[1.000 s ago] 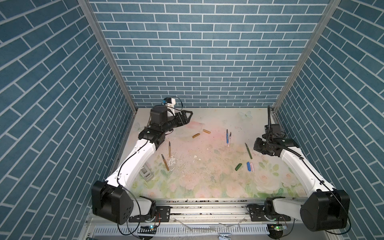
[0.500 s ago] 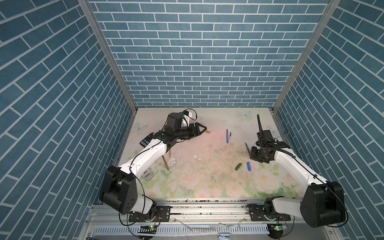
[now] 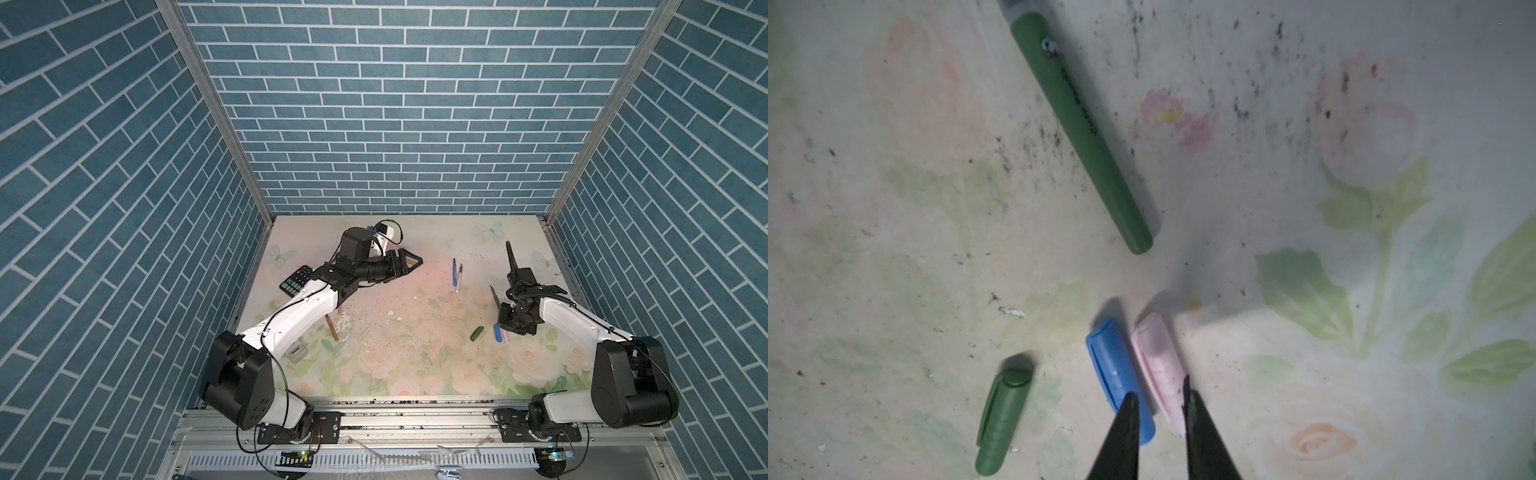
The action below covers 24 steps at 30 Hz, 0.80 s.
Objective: Insert the pens into the pen caps
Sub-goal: 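Reach the right gripper over the white pen while the left arm swings toward center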
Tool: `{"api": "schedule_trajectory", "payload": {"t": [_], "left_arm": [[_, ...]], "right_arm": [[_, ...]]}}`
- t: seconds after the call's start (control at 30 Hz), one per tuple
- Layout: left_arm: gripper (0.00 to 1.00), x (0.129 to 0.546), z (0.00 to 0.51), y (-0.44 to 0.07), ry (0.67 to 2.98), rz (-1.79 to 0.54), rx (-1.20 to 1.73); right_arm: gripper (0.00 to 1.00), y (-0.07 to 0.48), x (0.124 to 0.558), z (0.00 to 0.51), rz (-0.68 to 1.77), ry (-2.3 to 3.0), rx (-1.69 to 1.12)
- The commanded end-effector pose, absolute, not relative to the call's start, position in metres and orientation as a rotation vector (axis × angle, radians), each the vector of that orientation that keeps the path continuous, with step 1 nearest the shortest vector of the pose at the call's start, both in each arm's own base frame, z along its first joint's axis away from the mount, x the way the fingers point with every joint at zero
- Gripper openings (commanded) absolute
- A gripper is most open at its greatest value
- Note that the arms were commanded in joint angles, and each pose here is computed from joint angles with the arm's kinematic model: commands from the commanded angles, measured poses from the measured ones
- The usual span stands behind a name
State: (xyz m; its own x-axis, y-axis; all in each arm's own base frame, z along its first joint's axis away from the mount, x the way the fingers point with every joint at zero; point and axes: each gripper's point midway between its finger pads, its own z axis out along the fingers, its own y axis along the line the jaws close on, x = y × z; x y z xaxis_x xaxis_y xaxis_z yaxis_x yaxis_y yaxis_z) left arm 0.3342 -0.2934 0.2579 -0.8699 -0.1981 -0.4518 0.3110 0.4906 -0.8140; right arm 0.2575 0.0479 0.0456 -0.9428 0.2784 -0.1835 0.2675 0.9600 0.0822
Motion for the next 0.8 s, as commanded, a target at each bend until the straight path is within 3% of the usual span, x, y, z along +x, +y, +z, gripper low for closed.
{"api": "schedule_trajectory", "payload": {"t": [0.0,0.53,0.77], "left_arm": [[0.74,0.331,0.262,-0.296,2.224,-1.395,0.119],[0.74,0.33,0.255,-0.3,2.244,-1.405,0.115],[0.74,0.33,0.256,-0.3,2.241,-1.4,0.118]], "right_arm": [[0.23,0.041,0.253,0.037,0.05,2.939,0.436],[0.23,0.047,0.271,0.065,0.068,2.872,0.401],[0.22,0.102,0.328,0.083,0.188,2.811,0.305]]}}
